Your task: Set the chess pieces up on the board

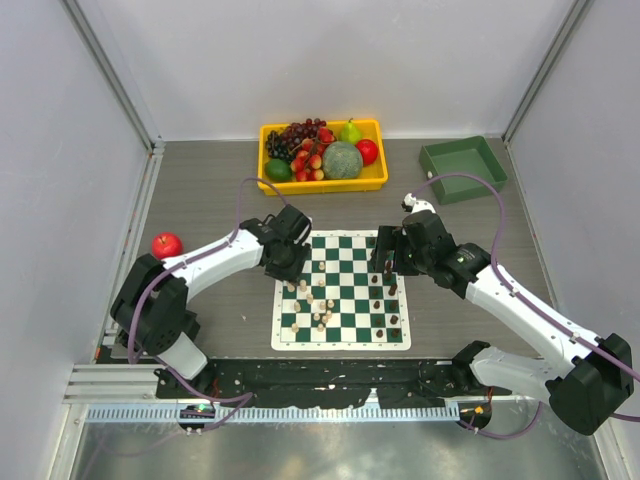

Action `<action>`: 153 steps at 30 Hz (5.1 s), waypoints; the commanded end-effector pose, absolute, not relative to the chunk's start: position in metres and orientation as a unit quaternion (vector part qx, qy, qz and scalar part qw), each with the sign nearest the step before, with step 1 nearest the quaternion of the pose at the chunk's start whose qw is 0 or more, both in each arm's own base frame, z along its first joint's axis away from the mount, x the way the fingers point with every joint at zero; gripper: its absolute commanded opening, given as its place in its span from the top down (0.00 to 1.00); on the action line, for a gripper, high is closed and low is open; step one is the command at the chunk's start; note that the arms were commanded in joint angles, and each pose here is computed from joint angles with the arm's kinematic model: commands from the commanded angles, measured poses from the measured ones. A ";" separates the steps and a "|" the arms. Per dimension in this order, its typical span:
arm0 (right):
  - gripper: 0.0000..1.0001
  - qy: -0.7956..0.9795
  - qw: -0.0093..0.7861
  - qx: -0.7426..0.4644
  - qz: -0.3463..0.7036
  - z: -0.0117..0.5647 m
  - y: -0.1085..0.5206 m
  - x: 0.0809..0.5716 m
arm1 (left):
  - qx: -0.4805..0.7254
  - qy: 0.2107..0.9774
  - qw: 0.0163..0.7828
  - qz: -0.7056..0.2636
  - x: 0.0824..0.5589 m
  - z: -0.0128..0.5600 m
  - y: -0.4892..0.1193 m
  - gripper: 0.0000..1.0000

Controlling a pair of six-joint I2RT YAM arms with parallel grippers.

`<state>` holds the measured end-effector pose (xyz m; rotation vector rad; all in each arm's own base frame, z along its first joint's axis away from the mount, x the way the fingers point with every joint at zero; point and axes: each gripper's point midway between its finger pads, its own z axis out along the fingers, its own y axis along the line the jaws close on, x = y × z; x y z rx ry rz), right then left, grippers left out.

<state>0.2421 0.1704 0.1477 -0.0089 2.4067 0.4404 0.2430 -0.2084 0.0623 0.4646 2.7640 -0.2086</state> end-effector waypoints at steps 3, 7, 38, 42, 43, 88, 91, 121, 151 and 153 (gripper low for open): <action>0.12 0.917 0.357 0.000 0.181 0.157 0.173 0.248 | 0.159 0.970 0.164 -0.081 0.247 0.060 -0.210 0.59; 0.12 0.917 0.356 -0.002 0.180 0.156 0.174 0.247 | 0.162 0.969 0.164 -0.087 0.247 0.061 -0.213 0.60; 0.11 0.918 0.355 0.002 0.177 0.155 0.172 0.248 | 0.156 0.967 0.191 -0.056 0.273 0.076 -0.212 0.84; 0.11 0.919 0.353 0.001 0.176 0.153 0.173 0.248 | 0.157 0.968 0.188 -0.054 0.274 0.074 -0.212 0.83; 0.11 0.919 0.352 0.001 0.176 0.153 0.173 0.248 | 0.156 0.968 0.187 -0.053 0.273 0.073 -0.212 0.84; 0.11 0.917 0.354 0.003 0.182 0.155 0.174 0.248 | 0.138 0.953 0.247 -0.109 0.277 0.130 -0.229 0.43; 0.12 0.916 0.357 0.004 0.181 0.155 0.173 0.248 | 0.143 0.952 0.244 -0.113 0.272 0.129 -0.238 0.45; 0.11 0.918 0.356 0.005 0.176 0.153 0.171 0.247 | 0.178 0.963 0.183 -0.083 0.254 0.084 -0.256 0.60; 0.11 0.918 0.355 0.005 0.177 0.152 0.171 0.246 | 0.193 0.967 0.151 -0.065 0.248 0.065 -0.252 0.67; 0.11 0.918 0.355 0.005 0.177 0.152 0.171 0.246 | 0.195 0.967 0.150 -0.064 0.248 0.065 -0.252 0.69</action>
